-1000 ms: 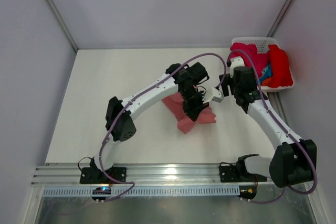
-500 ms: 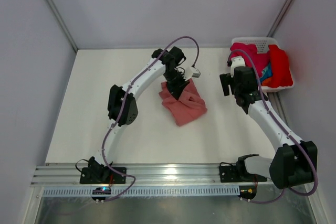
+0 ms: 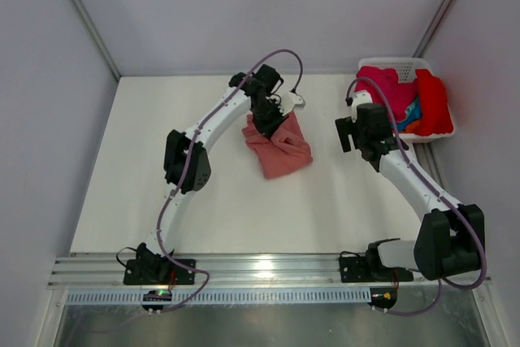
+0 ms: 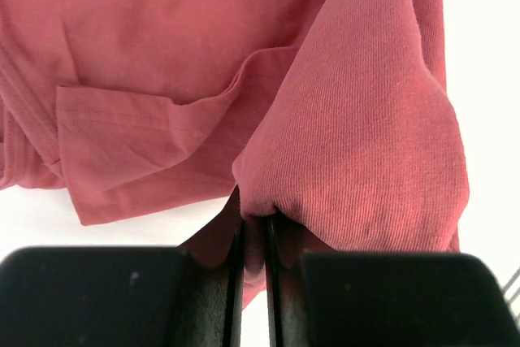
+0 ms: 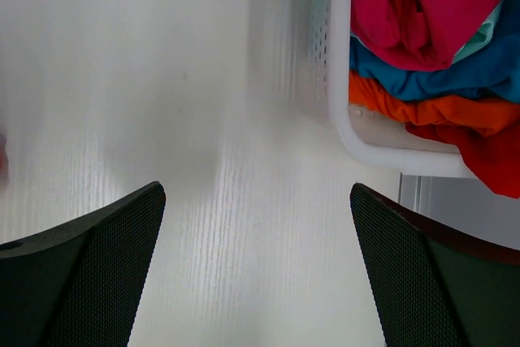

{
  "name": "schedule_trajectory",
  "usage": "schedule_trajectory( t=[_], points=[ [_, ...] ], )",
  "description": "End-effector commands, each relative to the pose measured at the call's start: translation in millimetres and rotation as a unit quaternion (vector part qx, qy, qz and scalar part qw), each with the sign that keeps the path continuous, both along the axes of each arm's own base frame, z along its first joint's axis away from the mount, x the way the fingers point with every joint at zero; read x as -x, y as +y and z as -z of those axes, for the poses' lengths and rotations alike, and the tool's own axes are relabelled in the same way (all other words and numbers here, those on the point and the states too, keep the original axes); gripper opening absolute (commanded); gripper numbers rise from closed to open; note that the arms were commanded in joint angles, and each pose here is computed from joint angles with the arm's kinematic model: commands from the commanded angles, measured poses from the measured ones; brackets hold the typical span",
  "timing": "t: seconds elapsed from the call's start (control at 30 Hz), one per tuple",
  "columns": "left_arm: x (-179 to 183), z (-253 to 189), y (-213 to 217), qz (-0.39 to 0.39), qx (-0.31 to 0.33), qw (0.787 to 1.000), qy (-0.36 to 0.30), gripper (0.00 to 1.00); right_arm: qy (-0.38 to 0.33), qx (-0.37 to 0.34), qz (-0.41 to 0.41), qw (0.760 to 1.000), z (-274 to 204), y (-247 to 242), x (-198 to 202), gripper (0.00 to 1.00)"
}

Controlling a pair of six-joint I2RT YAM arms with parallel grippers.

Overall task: Fold and stack the t-shirts
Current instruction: Fold the tshirt

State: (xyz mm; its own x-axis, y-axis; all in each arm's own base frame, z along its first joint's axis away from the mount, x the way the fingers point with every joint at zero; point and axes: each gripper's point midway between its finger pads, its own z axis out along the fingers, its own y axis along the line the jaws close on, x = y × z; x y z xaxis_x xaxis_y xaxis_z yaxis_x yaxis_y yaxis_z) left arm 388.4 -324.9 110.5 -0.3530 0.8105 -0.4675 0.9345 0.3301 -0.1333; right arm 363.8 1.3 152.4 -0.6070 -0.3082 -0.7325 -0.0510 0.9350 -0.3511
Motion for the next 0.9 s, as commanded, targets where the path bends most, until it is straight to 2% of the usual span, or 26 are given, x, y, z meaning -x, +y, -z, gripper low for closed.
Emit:
schedule_trajectory(
  t=[0.0,0.23,0.53,0.87],
  points=[
    [-38.7,-40.3,-9.6,-0.009,0.029,0.994,-0.106,0.00,-0.016,-0.014,-0.010,1.000,-13.5,11.0,-10.4,0.99],
    [-67.9,-53.3,-17.2,-0.038,0.046,0.985,-0.165,0.00,-0.004,-0.019,-0.032,0.999,-6.3,25.6,-9.8,0.99],
    [-94.4,-67.6,-10.0,-0.063,0.030,0.971,-0.229,0.00,0.019,-0.019,-0.044,0.999,7.8,32.1,-10.8,0.99],
    [-139.3,-90.9,-2.8,-0.137,0.098,0.950,-0.264,0.00,0.039,-0.023,-0.056,0.997,19.4,38.9,-10.0,0.99]
  ],
)
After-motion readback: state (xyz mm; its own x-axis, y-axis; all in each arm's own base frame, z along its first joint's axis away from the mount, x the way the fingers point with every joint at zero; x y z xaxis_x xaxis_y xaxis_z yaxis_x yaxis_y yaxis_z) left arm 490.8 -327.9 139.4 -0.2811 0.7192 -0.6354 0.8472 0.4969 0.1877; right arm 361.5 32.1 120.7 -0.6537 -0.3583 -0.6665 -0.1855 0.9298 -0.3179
